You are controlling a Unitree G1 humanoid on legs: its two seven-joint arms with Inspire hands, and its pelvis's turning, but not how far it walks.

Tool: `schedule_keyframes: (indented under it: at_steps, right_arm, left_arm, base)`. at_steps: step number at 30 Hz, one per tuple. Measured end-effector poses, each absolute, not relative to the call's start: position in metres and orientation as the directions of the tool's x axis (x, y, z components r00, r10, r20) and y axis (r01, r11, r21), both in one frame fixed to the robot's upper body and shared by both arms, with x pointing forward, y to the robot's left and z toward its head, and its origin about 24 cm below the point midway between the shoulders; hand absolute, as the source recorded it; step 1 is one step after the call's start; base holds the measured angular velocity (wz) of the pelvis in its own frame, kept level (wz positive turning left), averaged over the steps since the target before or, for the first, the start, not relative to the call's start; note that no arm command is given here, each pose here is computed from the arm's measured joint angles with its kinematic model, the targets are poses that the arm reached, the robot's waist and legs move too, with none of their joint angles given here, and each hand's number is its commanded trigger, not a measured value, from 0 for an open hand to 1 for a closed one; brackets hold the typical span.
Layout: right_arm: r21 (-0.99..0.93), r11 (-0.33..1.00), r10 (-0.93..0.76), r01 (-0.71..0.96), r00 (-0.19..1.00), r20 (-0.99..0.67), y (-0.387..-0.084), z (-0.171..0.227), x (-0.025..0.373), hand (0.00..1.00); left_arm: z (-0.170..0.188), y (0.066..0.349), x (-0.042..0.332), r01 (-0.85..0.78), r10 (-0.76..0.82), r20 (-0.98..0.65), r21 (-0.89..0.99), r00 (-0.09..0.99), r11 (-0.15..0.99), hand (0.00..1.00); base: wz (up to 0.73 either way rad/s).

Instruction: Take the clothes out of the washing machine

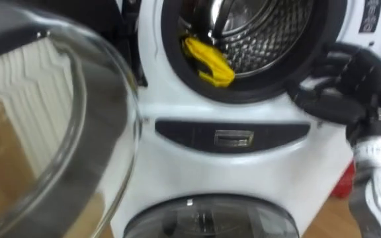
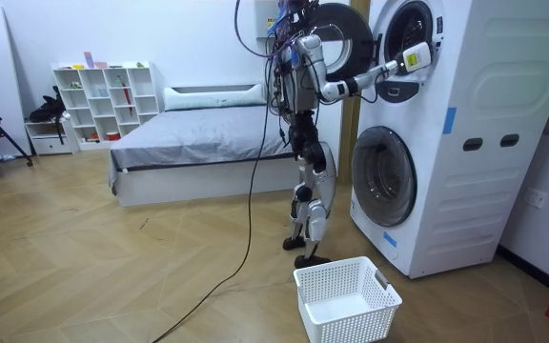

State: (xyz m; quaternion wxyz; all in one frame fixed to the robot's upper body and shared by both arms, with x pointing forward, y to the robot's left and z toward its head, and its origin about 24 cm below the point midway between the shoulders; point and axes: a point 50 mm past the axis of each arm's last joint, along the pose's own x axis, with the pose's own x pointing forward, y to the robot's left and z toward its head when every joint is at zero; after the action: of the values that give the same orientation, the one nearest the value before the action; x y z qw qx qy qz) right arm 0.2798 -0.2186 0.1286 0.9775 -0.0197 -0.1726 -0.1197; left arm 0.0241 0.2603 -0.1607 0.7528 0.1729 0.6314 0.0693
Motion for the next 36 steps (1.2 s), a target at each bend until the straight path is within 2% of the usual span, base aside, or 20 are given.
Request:
schedule_keyframes:
  at_steps: [2, 6, 24, 32, 36]
  right_arm:
    - [0.007, 0.976, -0.207, 0.218, 0.914, 0.349, -0.212, 0.131, 0.279, 0.0]
    - [-0.001, 0.982, -0.176, 0.189, 0.916, 0.36, -0.205, 0.133, 0.279, 0.0]
    - [-0.081, 0.98, 0.201, -0.185, 0.895, 0.399, -0.157, 0.138, 0.247, 0.0]
    - [-0.049, 0.861, 0.489, -0.507, 0.796, 0.357, -0.116, 0.127, 0.231, 0.0]
    - [-0.069, 0.793, 0.587, -0.605, 0.731, 0.348, -0.104, 0.125, 0.225, 0.0]
  left_arm:
    - [-0.162, 0.259, 0.011, 0.118, 0.322, -0.935, 0.34, 0.145, 0.933, 0.0]
    - [-0.163, 0.257, 0.004, 0.121, 0.311, -0.942, 0.326, 0.127, 0.938, 0.0]
    - [-0.165, 0.244, 0.015, 0.129, 0.268, -0.946, 0.294, 0.185, 0.947, 0.0]
    - [-0.166, 0.24, 0.016, 0.155, 0.265, -0.944, 0.297, 0.198, 0.942, 0.0]
    - [-0.166, 0.24, 0.019, 0.157, 0.264, -0.943, 0.298, 0.202, 0.942, 0.0]
  base:
    - [-0.19]
    - [-0.01]
    - [0.0]
    - [0.03]
    - [0.14]
